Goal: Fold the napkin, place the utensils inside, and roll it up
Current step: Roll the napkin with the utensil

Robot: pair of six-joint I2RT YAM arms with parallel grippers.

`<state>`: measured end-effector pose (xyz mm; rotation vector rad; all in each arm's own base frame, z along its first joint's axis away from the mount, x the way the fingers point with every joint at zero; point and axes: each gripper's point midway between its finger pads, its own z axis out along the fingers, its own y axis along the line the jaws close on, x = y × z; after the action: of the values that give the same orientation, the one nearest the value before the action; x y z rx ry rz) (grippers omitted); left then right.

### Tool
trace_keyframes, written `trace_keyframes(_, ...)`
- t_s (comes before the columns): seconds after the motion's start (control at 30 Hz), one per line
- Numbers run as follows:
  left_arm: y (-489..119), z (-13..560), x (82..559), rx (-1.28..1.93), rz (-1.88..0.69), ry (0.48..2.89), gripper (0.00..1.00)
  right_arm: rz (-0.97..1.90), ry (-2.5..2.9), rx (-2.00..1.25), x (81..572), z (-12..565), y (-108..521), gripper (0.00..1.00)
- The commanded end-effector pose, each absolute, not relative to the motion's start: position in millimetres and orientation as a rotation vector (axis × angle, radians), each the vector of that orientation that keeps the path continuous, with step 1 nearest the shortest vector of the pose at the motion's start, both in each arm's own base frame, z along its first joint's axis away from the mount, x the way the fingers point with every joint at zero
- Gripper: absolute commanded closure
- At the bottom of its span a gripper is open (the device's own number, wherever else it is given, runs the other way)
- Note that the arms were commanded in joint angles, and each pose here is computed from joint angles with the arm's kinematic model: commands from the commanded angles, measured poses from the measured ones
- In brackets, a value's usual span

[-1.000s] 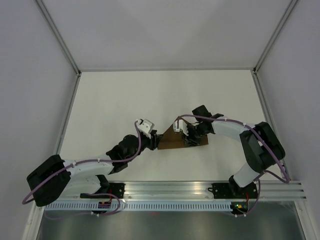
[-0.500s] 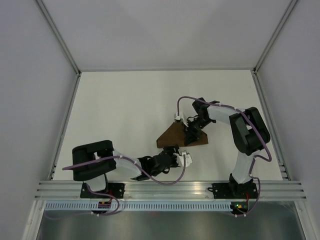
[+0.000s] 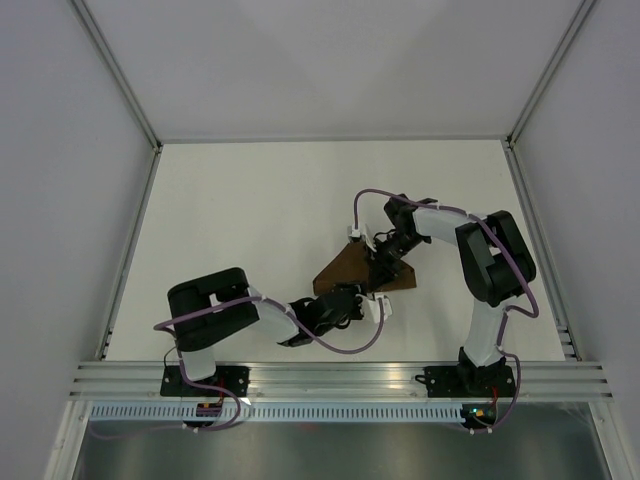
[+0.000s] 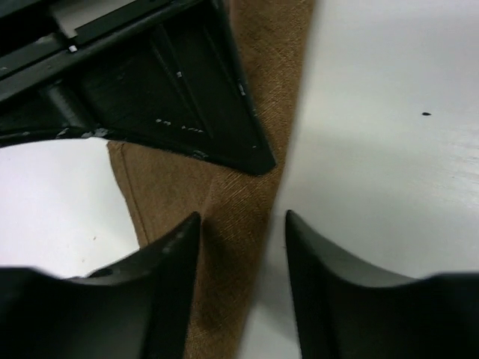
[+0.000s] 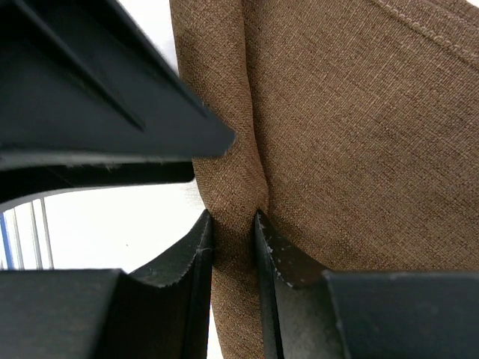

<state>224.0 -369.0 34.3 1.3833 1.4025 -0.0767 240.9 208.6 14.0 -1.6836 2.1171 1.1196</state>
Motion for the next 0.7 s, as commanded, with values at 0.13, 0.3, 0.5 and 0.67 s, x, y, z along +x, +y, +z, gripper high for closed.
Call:
trace_keyframes(0.13, -377, 10, 206, 1.537, -0.210, 1.477, 0.72, 1.032, 2.331, -1.849, 210, -41, 166, 0.95)
trace_keyframes(0.3, -372, -4, 199, 1.575, -0.265, 1.574, 0.87, 1.038, 2.327, -1.843, 210, -41, 167, 0.94)
trace_keyframes(0.5, -374, -8, 189, 1.600, -0.423, 1.700, 0.98, 0.991, 2.302, -1.808, 215, -29, 170, 0.61)
trace_keyframes(0.67, -372, -10, 177, 1.613, -0.558, 1.760, 0.98, 0.973, 2.265, -1.728, 224, -4, 178, 0.41)
